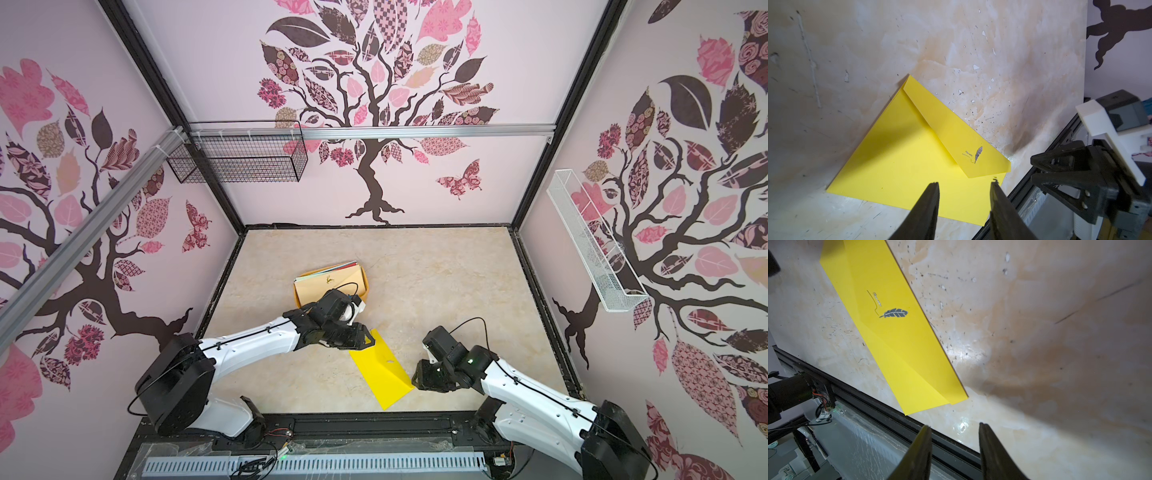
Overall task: Put the sealed envelopes into the storage box
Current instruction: Pick up the envelope from the center of the board.
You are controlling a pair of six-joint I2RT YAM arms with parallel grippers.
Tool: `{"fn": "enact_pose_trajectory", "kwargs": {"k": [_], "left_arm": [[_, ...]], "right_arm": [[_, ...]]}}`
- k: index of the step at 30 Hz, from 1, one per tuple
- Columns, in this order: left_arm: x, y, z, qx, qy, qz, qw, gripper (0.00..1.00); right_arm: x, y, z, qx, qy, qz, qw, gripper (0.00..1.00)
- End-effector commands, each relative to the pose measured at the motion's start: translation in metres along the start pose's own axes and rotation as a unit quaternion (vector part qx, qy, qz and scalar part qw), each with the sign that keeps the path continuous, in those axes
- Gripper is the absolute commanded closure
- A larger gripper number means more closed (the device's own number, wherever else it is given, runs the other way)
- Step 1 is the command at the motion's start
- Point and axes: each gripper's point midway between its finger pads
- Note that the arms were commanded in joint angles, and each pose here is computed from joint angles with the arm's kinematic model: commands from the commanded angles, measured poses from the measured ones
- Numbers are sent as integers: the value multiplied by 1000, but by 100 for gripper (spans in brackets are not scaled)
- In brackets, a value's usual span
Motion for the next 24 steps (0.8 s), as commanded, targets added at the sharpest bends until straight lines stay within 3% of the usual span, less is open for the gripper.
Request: {"fn": "enact_pose_trajectory", "kwargs": {"k": [1, 4, 9, 19, 24], "left_arm": [[-13, 5, 0, -7, -19, 17, 1000, 49], [-18, 18, -9, -38, -34, 23, 998, 47], [-7, 9, -24, -58, -36, -3, 998, 45], [13, -1, -16, -70, -47, -7, 996, 44], [16, 3, -14, -75, -57, 7, 996, 45]], "right_arm": [[-8, 7, 13, -6, -28, 0, 1000, 57], [-7, 7, 20, -13, -30, -15, 999, 57], [-5, 11, 32, -23, -39, -24, 999, 58], [-6, 3, 53, -30, -73, -45, 996, 57], [5, -6, 49, -12, -56, -36, 998, 57]]}}
Point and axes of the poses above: each gripper's point midway between its finger pads, its own x axis out along the fingers, its own y axis along the line the jaws close on, z = x × y, and after that the axes turned 6 degrees about -x, right-handed
